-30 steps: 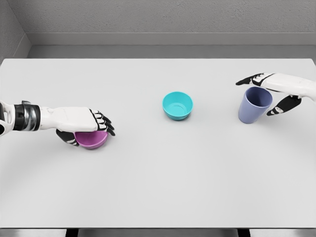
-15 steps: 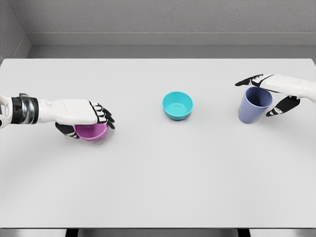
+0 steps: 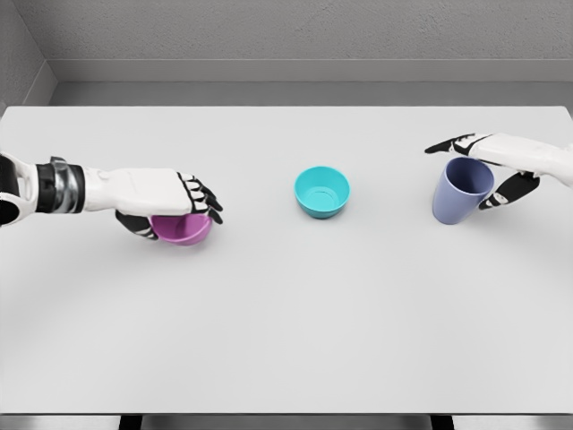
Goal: Stacking bowl and cup with both arms
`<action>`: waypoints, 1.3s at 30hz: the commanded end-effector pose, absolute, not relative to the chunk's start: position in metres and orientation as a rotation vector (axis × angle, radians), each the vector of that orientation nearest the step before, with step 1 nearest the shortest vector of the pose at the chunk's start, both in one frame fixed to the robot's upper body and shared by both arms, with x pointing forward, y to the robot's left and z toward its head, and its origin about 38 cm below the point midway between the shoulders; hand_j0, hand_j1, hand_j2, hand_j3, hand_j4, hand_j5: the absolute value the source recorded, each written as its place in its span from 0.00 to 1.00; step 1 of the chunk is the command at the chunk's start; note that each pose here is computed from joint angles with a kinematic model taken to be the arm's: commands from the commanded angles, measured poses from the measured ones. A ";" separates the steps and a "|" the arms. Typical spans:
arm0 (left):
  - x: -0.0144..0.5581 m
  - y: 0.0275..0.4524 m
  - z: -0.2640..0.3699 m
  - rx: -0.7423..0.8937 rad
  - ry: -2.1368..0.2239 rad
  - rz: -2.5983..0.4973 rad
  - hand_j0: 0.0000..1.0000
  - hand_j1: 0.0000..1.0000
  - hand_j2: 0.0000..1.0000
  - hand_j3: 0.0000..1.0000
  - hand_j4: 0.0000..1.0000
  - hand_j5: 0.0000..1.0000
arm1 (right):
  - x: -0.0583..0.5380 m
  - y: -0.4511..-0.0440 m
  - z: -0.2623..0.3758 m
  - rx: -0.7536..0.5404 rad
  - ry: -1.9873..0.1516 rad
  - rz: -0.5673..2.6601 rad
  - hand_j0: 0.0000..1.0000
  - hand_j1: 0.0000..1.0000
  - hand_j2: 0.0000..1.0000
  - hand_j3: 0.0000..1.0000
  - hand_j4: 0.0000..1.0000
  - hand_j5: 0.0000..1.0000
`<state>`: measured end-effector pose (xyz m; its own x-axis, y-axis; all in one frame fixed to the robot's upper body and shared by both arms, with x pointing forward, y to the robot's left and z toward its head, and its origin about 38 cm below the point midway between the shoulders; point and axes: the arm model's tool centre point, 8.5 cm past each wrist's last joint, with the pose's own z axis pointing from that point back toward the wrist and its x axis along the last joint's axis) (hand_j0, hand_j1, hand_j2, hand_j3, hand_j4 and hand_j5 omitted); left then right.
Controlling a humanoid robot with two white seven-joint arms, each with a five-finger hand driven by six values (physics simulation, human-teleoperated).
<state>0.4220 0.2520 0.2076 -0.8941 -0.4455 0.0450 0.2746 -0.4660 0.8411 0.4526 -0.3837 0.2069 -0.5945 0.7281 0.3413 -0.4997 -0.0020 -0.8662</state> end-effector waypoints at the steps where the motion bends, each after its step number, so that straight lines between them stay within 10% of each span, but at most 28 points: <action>1: 0.423 0.246 0.206 0.246 -1.322 -2.366 0.88 0.88 0.88 0.88 0.88 0.88 | 0.453 -0.384 0.204 -0.249 -1.373 1.732 1.00 1.00 1.00 1.00 1.00 1.00; 29: 0.444 0.191 0.220 0.237 -1.455 -2.367 0.85 0.85 0.85 0.85 0.85 0.85 | 0.452 -0.382 0.199 -0.236 -1.356 1.744 1.00 1.00 1.00 1.00 1.00 1.00; 39: 0.454 0.164 0.225 0.227 -1.484 -2.388 0.85 0.85 0.85 0.85 0.85 0.85 | 0.452 -0.385 0.197 -0.236 -1.346 1.740 0.75 0.75 0.75 0.75 0.75 0.75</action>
<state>0.4540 0.1705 0.2329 -0.9354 -0.3535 0.0097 0.1652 -0.4124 0.8959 0.4520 -0.3839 0.1972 -0.5845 0.7329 0.3483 -0.5241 -0.0133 -0.8515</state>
